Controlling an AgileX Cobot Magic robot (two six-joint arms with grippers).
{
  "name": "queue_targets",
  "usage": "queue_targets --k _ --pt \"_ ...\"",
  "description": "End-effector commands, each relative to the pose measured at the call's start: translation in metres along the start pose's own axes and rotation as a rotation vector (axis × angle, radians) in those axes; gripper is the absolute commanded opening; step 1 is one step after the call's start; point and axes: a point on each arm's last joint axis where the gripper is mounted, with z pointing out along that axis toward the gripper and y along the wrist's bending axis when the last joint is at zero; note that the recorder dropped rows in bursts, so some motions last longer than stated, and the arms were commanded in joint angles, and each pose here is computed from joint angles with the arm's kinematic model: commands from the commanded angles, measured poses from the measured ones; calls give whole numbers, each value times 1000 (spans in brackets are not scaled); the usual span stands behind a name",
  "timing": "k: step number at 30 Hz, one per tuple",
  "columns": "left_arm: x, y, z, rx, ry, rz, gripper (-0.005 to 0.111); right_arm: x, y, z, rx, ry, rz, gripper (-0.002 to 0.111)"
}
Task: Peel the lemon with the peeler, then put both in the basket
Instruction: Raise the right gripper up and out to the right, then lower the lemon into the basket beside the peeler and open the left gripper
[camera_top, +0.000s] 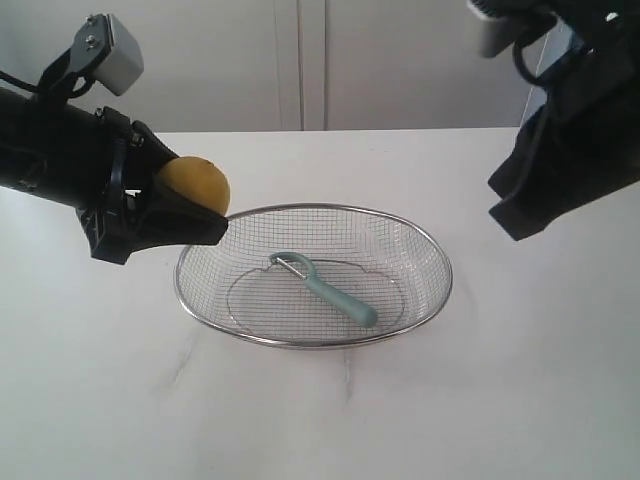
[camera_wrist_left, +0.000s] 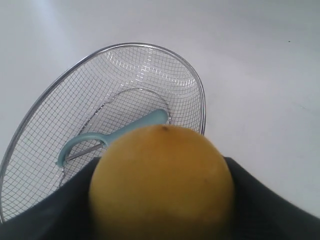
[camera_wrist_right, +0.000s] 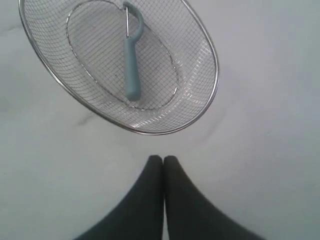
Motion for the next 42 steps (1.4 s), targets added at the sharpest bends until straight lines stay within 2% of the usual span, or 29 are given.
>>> queue_targets --k 1,7,12,16,21,26,29,32,34,37,42 --pt "4 -4 5 72 -8 -61 0 4 2 -22 35 -62 -3 0" --pt "18 0 16 63 34 -104 0 9 5 -40 55 -114 -6 0" --pt "11 8 22 34 -71 -228 0 10 5 -43 59 -124 -6 0" --pt "1 8 31 -3 -63 -217 0 10 5 -43 59 -124 -6 0" --pt "-10 14 48 -100 42 -169 0 10 5 -43 59 -124 -6 0" --pt "-15 23 70 -100 195 -192 0 10 5 -43 59 -124 -6 0" --pt "-16 31 81 -126 318 -184 0 10 5 -43 59 -124 -6 0" --pt "-21 43 93 -207 443 -187 0 10 5 -43 59 -124 -6 0" --pt "-24 50 103 -230 481 -165 0 10 5 -43 59 -124 -6 0" --pt "-18 57 117 -240 513 -156 0 10 5 -43 59 -124 -6 0" --pt "7 67 146 -230 560 -163 0 10 5 -43 59 -124 -6 0"
